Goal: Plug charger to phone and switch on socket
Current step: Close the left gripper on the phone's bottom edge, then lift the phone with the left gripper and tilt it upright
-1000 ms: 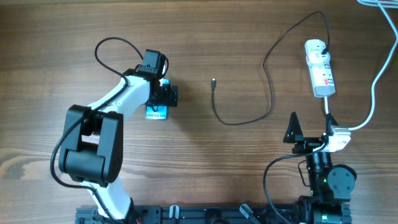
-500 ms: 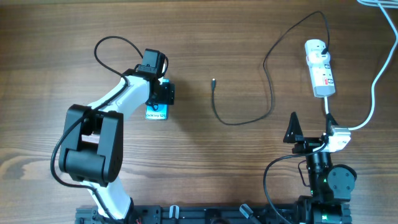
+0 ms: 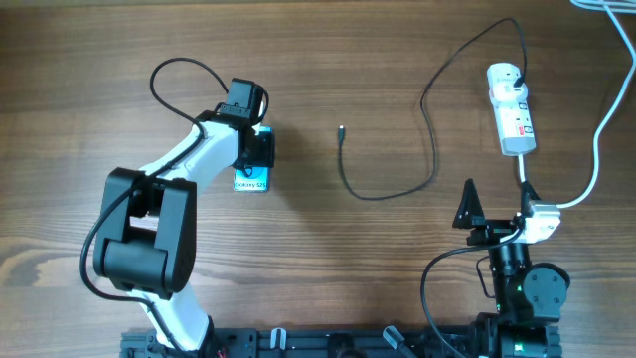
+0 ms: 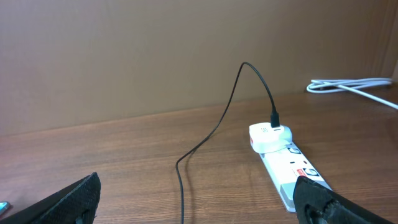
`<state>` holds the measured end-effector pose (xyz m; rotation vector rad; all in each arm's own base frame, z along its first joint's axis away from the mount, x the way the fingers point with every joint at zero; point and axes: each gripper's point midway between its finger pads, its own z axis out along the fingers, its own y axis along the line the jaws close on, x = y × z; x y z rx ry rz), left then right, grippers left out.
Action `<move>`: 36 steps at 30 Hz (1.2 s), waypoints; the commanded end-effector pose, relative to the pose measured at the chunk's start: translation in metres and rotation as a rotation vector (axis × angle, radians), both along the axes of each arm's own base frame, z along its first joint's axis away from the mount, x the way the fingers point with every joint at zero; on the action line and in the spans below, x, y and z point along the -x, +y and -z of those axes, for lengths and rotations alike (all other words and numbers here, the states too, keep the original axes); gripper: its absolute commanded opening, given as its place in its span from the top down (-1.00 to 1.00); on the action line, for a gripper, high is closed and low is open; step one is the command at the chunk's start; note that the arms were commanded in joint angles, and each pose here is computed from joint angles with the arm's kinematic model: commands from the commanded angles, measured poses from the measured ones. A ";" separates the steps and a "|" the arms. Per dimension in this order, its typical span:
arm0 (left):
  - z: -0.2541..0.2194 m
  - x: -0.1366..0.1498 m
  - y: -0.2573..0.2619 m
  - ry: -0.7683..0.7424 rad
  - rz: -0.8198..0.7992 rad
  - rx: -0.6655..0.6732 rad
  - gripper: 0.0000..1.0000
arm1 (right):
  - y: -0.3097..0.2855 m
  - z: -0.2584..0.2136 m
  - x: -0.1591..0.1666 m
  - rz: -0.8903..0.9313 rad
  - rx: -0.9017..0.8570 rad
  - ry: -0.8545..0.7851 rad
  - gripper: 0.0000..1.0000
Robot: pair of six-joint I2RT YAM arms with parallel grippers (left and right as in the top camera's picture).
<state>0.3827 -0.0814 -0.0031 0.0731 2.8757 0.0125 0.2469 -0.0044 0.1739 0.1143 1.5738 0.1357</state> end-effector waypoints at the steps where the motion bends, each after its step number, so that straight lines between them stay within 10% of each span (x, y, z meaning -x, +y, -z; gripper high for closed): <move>1: 0.035 0.030 0.012 0.119 -0.005 -0.054 -0.10 | -0.001 -0.001 0.000 0.000 0.009 -0.007 -0.99; 36: -0.073 0.019 -0.002 -0.005 -0.050 0.053 0.19 | -0.001 -0.001 0.000 0.000 0.009 -0.007 -0.99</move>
